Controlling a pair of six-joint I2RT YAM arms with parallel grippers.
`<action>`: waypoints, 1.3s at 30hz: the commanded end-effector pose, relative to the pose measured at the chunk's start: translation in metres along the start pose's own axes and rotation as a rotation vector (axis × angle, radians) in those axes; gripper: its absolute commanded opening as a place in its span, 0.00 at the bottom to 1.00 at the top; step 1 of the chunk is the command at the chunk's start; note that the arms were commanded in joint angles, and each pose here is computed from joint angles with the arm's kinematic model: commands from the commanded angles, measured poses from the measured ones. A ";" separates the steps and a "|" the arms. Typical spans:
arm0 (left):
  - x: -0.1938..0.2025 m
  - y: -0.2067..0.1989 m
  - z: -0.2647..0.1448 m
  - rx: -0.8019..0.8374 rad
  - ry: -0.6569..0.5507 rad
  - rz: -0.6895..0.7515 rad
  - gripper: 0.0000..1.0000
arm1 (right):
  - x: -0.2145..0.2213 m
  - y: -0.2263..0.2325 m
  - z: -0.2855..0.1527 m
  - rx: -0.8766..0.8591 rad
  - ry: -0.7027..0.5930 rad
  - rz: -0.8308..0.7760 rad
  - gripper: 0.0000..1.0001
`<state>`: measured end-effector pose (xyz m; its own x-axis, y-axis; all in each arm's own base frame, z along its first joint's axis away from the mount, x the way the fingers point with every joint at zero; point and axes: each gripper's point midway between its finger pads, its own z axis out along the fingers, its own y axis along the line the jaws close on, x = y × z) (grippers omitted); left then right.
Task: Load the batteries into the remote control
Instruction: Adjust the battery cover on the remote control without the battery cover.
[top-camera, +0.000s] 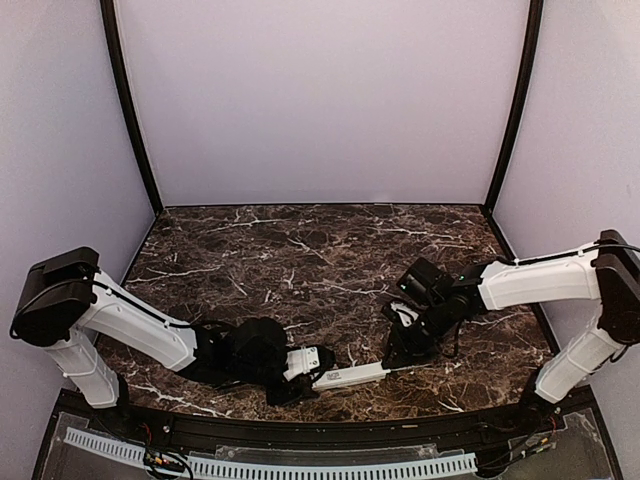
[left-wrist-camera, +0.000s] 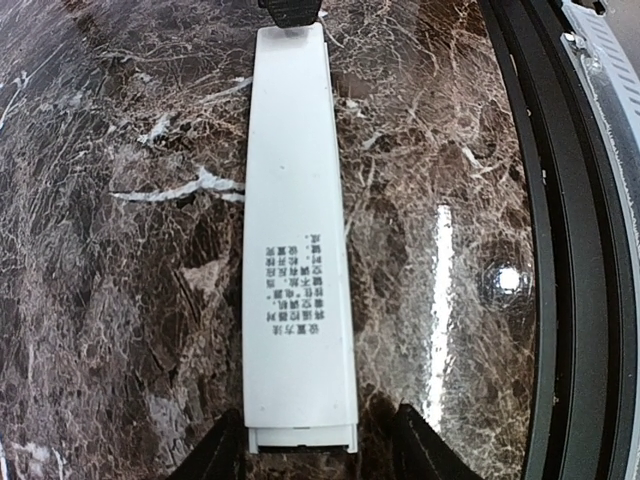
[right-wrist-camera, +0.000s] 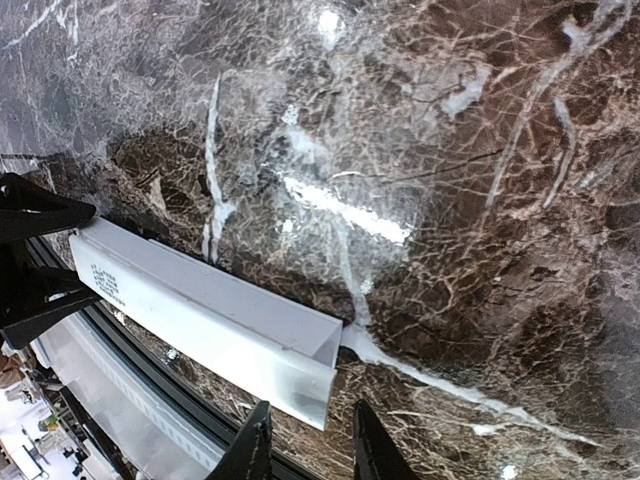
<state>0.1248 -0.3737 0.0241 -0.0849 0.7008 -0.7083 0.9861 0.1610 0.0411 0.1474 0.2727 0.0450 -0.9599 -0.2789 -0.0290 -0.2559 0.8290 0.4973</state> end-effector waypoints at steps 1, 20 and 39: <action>0.006 -0.002 0.002 0.000 0.012 0.006 0.48 | -0.002 -0.001 0.006 -0.015 -0.001 -0.003 0.25; 0.008 -0.002 0.006 0.005 0.017 -0.001 0.40 | -0.007 0.012 0.012 -0.038 0.000 -0.029 0.20; 0.013 -0.004 0.007 0.014 0.027 -0.005 0.34 | -0.004 0.025 0.020 -0.017 0.024 -0.050 0.25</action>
<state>0.1259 -0.3763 0.0187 -0.0880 0.6985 -0.7102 0.9856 0.1643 0.0394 0.1403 0.2978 0.0364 -0.9464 -0.3225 -0.0190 -0.2850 0.8056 0.5195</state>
